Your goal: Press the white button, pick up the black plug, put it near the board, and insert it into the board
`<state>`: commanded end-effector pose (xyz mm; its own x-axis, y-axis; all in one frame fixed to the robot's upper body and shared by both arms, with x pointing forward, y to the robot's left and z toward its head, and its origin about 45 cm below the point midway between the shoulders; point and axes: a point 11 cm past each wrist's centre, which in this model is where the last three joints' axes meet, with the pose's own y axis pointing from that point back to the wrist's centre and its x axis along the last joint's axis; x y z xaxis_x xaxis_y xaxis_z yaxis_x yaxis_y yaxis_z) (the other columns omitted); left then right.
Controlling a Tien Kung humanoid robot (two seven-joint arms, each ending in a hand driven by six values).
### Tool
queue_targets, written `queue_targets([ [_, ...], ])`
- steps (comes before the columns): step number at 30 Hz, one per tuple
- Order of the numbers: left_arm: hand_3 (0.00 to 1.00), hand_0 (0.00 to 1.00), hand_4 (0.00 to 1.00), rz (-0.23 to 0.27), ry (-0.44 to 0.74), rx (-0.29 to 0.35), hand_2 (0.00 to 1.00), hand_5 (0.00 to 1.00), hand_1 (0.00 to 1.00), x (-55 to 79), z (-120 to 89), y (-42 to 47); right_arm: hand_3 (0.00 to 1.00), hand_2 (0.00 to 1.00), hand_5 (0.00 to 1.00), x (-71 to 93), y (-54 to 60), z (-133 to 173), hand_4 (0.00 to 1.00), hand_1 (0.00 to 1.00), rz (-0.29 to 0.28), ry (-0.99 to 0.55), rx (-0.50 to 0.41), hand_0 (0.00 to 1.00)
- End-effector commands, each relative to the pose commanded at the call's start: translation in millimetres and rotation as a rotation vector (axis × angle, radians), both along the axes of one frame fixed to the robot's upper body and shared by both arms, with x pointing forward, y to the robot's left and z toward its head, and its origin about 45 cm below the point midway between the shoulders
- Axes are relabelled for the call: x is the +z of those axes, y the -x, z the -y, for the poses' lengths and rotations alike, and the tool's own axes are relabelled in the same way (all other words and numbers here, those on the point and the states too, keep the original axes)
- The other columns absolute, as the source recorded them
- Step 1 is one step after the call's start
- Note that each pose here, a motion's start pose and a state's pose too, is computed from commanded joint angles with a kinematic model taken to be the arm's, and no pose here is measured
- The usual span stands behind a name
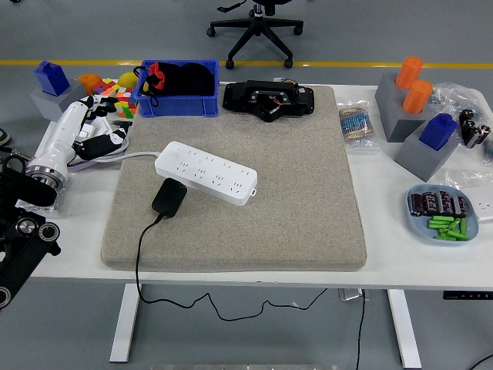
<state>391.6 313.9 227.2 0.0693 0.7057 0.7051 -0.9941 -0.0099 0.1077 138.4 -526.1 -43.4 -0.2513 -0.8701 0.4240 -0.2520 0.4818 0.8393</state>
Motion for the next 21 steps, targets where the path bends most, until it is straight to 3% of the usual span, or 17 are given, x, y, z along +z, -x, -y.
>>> queue_targets([
  [3, 0.817, 0.473, 0.188, -0.001, 0.004, -0.016, 0.471, 0.002, 0.491, 0.2, 1.7, -3.9, 0.584, 0.606, 0.399, 0.0, 0.2, 0.1, 0.662, 0.610, 0.000, 0.000, -0.001, 0.630],
  [4, 0.806, 0.318, 0.126, -0.006, 0.007, -0.022, 0.321, 0.002, 0.360, -0.1, 2.5, -5.6, 0.584, 0.606, 0.401, 0.0, 0.4, 0.2, 0.663, 0.609, -0.001, 0.000, -0.001, 0.630],
  [9, 0.806, 0.318, 0.126, -0.038, -0.001, -0.052, 0.321, 0.002, 0.360, -1.5, 8.5, -14.5, 0.584, 0.606, 0.401, 0.5, 0.1, 1.0, 0.663, 0.609, 0.000, 0.001, -0.002, 0.630],
  [10, 0.795, 0.182, 0.110, -0.051, 0.001, -0.057, 0.243, 0.002, 0.172, -2.2, 9.9, -16.1, 0.584, 0.607, 0.402, 0.7, -0.2, 1.1, 0.663, 0.608, 0.001, 0.000, -0.002, 0.631],
  [17, 0.787, 0.187, 0.095, -0.112, -0.051, -0.097, 0.244, 0.002, 0.165, -8.5, 20.2, -27.0, 0.584, 0.607, 0.404, 1.1, -0.9, 1.4, 0.663, 0.607, 0.003, 0.000, -0.004, 0.631],
  [21, 0.787, 0.187, 0.095, -0.159, -0.092, -0.121, 0.244, 0.002, 0.165, -16.2, 25.3, -29.0, 0.584, 0.607, 0.404, 0.9, 0.6, 1.9, 0.663, 0.607, -0.002, 0.001, -0.003, 0.631],
])
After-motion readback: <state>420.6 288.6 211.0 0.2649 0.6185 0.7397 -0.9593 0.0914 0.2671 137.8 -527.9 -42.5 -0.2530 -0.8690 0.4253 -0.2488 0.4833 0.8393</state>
